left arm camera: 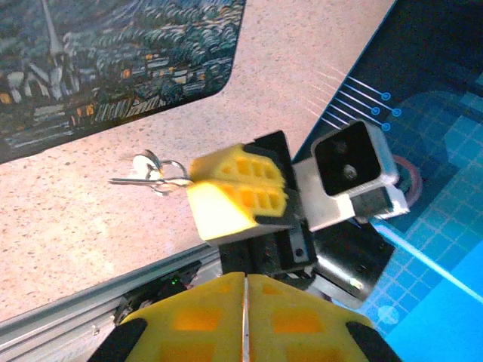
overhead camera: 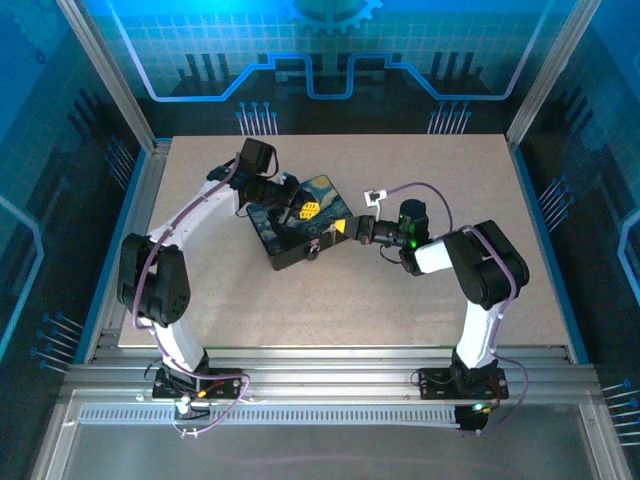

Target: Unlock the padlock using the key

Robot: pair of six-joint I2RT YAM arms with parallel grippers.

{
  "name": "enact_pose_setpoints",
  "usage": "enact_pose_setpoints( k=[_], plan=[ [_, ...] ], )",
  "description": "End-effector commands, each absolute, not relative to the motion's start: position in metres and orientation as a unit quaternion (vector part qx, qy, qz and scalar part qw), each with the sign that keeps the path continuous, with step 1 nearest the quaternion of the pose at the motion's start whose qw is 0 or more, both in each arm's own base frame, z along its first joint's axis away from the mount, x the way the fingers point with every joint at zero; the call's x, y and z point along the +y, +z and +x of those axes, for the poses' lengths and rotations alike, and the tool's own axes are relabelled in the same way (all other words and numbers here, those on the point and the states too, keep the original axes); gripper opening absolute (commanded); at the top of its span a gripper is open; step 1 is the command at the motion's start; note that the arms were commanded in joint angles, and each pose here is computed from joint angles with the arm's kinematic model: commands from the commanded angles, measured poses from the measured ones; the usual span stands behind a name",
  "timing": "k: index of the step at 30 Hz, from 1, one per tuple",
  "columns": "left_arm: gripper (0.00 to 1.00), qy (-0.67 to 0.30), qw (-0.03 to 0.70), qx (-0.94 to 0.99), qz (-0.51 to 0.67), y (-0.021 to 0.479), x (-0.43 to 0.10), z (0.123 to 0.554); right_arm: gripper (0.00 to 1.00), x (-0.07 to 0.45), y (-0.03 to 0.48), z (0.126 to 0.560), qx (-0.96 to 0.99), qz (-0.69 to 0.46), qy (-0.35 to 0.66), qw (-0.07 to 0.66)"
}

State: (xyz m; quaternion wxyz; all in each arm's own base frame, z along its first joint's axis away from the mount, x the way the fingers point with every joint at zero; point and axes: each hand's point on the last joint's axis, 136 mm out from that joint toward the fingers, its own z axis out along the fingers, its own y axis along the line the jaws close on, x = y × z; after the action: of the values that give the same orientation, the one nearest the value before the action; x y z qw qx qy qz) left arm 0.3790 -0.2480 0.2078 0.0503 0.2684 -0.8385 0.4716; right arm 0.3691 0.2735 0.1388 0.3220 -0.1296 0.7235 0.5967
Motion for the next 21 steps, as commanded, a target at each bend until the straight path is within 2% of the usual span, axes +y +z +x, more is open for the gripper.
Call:
enact_pose_setpoints(
  k=[1, 4, 7, 10, 13, 21],
  plan=[
    [0.11, 0.466, 0.035, -0.848, 0.249, 0.220, -0.245, 0.384, 0.00, 0.276, 0.145, 0.382, 0.715, -0.125, 0.603, 0.332],
    [0.13, 0.433, 0.010, -0.873, 0.223, 0.228, -0.236, 0.383, 0.00, 0.274, 0.131, 0.378, 0.732, -0.118, 0.597, 0.307],
    [0.19, 0.356, -0.013, -0.914, 0.193, 0.220, -0.219, 0.374, 0.00, 0.268, 0.120, 0.367, 0.747, -0.117, 0.587, 0.290],
    [0.37, 0.267, -0.025, -0.947, 0.178, 0.198, -0.208, 0.356, 0.00, 0.256, 0.113, 0.358, 0.762, -0.112, 0.572, 0.281],
    [0.51, 0.238, -0.033, -0.956, 0.171, 0.182, -0.218, 0.343, 0.00, 0.243, 0.113, 0.349, 0.768, -0.108, 0.568, 0.276],
    [0.51, 0.324, -0.019, -0.934, 0.147, 0.162, -0.264, 0.342, 0.00, 0.222, 0.134, 0.336, 0.764, -0.096, 0.586, 0.254]
  ],
)
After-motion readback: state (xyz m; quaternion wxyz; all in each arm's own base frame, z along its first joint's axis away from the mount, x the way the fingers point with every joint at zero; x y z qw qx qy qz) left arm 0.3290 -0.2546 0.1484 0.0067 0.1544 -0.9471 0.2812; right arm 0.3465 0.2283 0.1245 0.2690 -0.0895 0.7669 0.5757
